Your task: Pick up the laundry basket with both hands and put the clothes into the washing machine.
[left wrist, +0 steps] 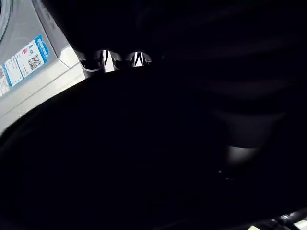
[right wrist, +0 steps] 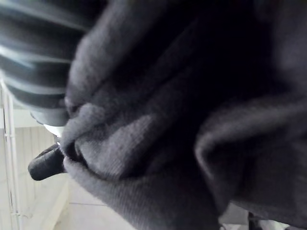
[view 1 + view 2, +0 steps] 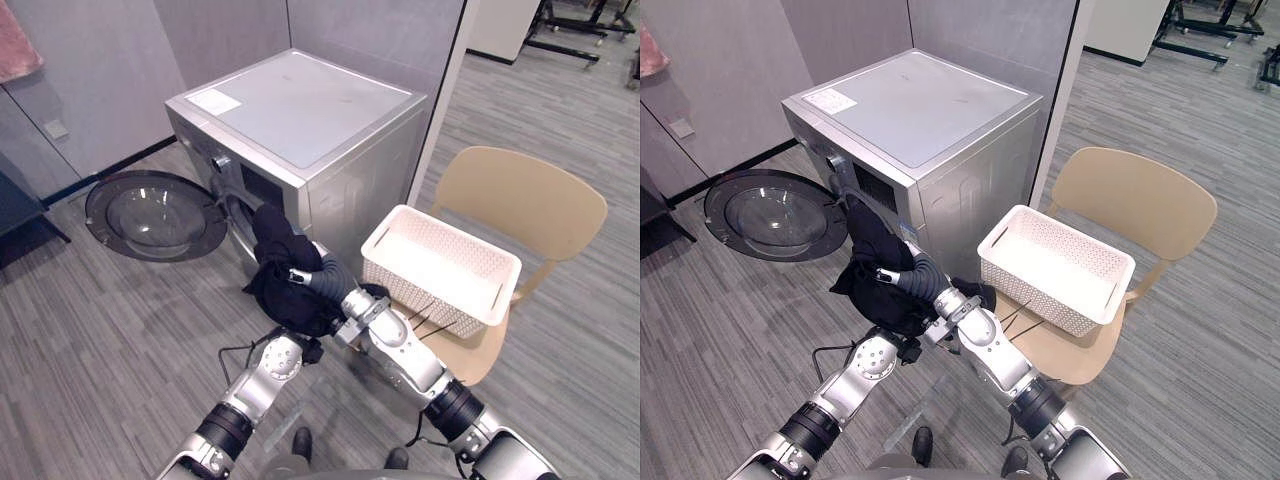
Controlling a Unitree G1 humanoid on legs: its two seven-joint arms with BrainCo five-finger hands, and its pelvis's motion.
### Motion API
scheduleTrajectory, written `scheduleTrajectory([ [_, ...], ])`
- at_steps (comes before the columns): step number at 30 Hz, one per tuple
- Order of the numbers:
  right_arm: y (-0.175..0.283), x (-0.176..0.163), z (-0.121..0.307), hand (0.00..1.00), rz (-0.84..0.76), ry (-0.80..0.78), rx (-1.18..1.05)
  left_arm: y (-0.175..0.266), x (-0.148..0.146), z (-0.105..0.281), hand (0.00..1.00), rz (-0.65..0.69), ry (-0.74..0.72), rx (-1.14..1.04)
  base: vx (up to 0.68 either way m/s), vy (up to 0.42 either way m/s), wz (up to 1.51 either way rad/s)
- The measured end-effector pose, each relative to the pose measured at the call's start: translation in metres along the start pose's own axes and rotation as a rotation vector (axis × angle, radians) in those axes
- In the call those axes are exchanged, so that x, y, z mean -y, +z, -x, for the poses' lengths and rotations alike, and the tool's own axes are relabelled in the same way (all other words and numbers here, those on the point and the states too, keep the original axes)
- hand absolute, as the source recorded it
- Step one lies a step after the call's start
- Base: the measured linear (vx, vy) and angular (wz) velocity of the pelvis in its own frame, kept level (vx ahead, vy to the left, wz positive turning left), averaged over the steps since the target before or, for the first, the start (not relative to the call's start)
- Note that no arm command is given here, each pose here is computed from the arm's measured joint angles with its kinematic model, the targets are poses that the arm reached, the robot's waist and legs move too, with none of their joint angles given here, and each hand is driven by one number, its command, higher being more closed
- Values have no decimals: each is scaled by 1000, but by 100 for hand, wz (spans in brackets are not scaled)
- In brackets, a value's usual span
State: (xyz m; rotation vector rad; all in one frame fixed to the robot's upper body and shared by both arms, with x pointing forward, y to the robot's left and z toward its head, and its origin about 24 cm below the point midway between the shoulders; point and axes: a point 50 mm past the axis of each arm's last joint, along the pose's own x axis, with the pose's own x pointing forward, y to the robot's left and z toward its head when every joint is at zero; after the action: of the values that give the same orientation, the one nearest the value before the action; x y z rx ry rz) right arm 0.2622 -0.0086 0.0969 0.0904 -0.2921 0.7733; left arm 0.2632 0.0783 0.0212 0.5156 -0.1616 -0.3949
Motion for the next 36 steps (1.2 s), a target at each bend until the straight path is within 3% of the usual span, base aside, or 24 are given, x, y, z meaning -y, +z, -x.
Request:
scheduleTrajectory([
  [4,1,3,1,0,55,-11,-1,-1,-1,0,100,52,19,-10,-14,-29,-6],
  [8,8,21,12,0,166,-115,18,-10,-12,8,100,159,129,-66,10,-15,-9],
  [14,7,80,77,0,440,-456,-91,-32,-45,46,100,254,363,-156,40,4,-8],
  [18,-5,96,120,0,513,-573,-224,-47,-53,68,100,268,435,-229,54,9,-11],
  [25,-66,98,193,0,413,-662,-605,-76,-49,108,100,323,499,-395,34,10,3],
  [29,-109,86,236,0,297,-662,-873,-105,-30,126,100,405,469,-562,-30,7,58],
  [36,-141,72,268,0,203,-718,-1102,-117,-1,137,100,513,445,-687,92,76,135],
])
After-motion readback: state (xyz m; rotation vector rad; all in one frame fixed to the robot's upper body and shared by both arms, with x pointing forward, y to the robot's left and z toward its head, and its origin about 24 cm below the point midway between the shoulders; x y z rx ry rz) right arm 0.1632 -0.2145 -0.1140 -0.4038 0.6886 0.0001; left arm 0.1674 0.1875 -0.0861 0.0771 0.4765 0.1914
